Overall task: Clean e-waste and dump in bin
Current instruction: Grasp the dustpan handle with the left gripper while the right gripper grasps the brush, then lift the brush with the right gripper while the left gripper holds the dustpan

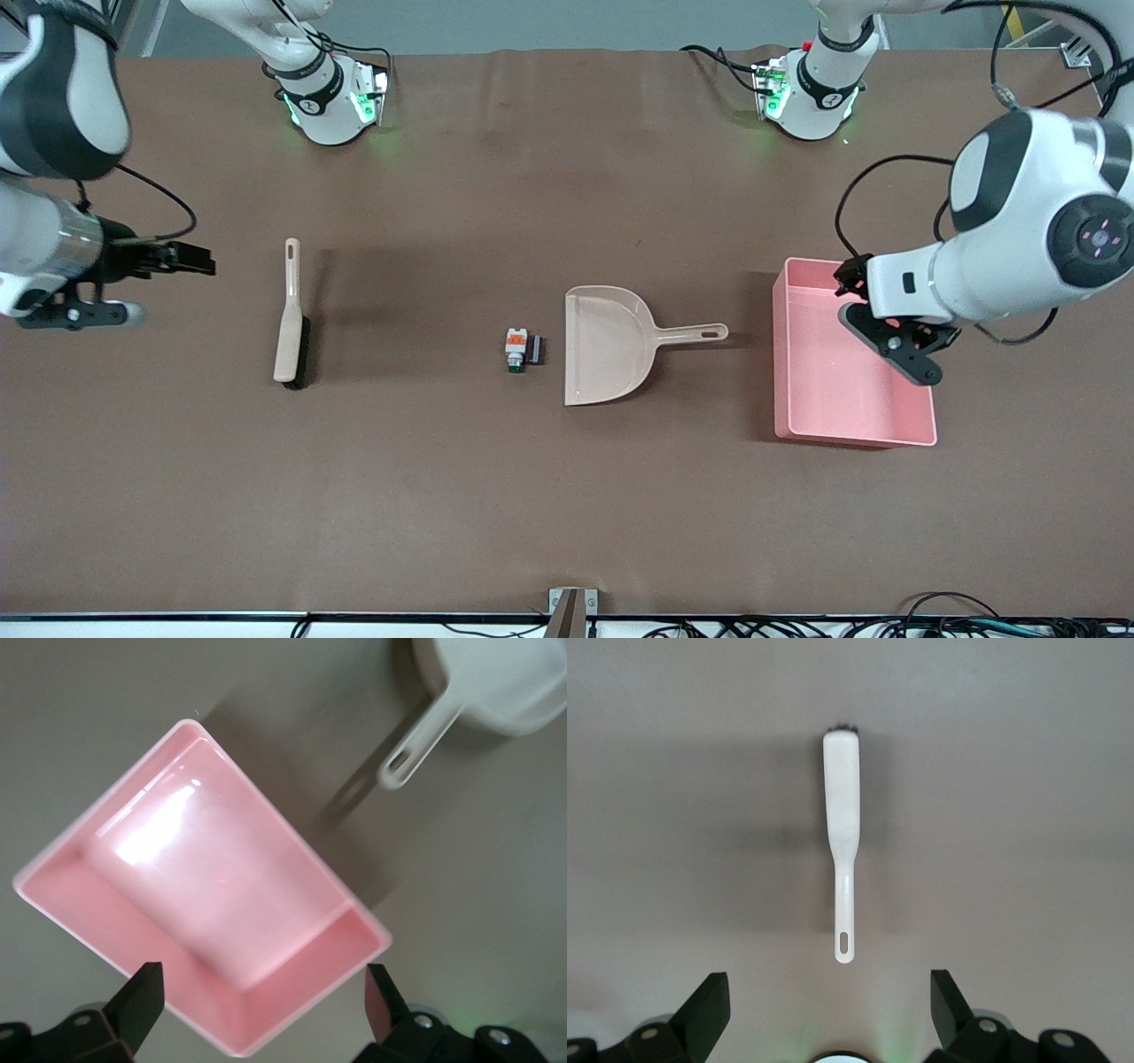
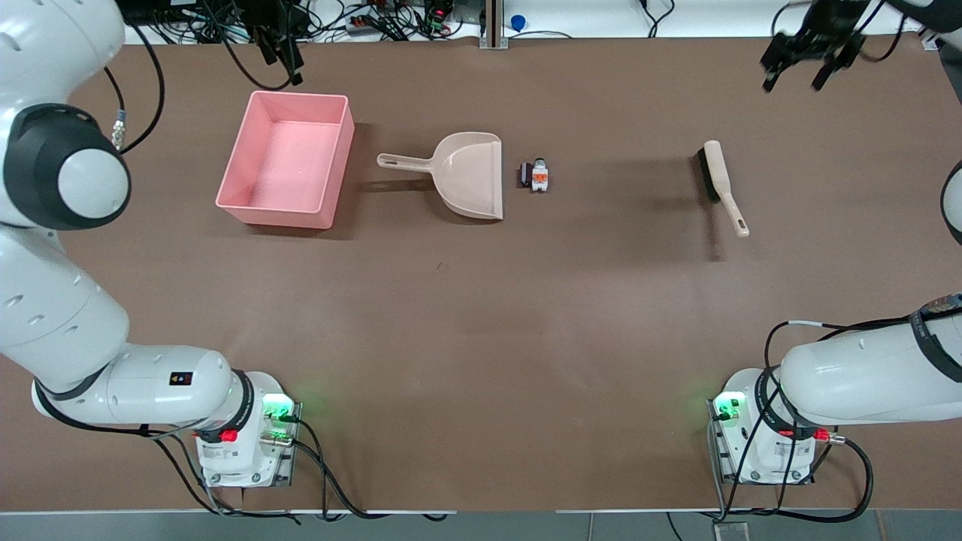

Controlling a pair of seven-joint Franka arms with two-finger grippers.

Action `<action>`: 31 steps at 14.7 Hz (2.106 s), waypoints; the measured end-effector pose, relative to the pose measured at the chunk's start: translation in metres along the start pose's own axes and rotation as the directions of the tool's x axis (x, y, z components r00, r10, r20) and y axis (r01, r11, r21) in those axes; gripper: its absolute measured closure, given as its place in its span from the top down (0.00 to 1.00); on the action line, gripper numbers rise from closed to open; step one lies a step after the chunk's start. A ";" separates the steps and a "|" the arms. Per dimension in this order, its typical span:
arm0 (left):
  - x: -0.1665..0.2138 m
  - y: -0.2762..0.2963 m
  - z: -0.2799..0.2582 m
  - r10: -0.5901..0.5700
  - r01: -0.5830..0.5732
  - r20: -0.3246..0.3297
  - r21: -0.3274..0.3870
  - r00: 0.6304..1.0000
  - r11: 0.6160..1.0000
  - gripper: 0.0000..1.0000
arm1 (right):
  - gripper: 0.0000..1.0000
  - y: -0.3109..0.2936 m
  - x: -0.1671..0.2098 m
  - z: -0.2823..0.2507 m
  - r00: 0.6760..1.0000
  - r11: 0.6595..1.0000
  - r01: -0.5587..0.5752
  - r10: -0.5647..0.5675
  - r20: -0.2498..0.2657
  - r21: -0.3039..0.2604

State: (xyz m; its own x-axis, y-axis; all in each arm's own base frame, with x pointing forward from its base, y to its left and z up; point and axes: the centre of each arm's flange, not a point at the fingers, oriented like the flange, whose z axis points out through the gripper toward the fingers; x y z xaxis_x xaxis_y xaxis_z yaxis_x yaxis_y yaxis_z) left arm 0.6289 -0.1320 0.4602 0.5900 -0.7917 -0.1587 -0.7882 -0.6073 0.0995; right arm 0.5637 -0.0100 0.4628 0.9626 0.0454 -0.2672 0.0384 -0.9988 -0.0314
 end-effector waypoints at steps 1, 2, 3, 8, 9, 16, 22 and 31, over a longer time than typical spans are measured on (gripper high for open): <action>0.010 0.003 0.009 0.075 -0.077 0.042 0.042 0.996 0.996 1.00 | 1.00 -0.002 0.001 0.018 1.000 1.000 0.004 -0.004 0.012 0.000; 0.025 0.015 0.016 0.138 -0.147 0.101 0.093 0.985 0.985 1.00 | 1.00 -0.004 0.002 0.035 1.000 1.000 0.007 -0.007 0.017 -0.001; 0.045 0.033 0.023 0.190 -0.213 0.158 0.142 0.969 0.967 1.00 | 1.00 -0.005 0.001 0.052 1.000 1.000 0.010 -0.010 0.019 -0.002; 0.100 0.070 0.058 0.366 -0.406 0.205 0.209 0.908 0.890 1.00 | 1.00 -0.005 -0.007 0.136 1.000 1.000 0.011 -0.011 -0.009 -0.006; 0.101 0.066 0.068 0.379 -0.412 0.185 0.192 0.907 0.891 1.00 | 1.00 -0.005 -0.009 0.147 1.000 1.000 0.010 -0.010 -0.019 -0.006; 0.135 0.112 0.146 0.400 -0.406 0.081 0.074 0.913 0.911 1.00 | 1.00 -0.004 -0.013 0.188 0.996 1.000 0.009 -0.010 -0.089 -0.012; 0.161 0.185 0.188 0.405 -0.419 0.118 0.147 0.907 0.896 1.00 | 1.00 -0.002 -0.006 0.233 0.993 1.000 0.006 -0.008 -0.115 -0.015; 0.178 0.206 0.229 0.438 -0.463 0.157 0.216 0.885 0.859 0.97 | 0.68 -0.002 -0.010 0.261 0.994 1.000 0.006 -0.007 -0.106 -0.015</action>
State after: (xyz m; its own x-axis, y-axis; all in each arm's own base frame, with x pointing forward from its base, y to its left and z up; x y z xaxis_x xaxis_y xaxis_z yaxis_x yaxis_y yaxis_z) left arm 0.5313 -0.3826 0.2278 0.1496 -0.9562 -0.2516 -0.9886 -0.1406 -0.0536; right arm 0.4842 -0.0035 0.2139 0.9853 0.0501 -0.1635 0.0477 -0.9987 -0.0183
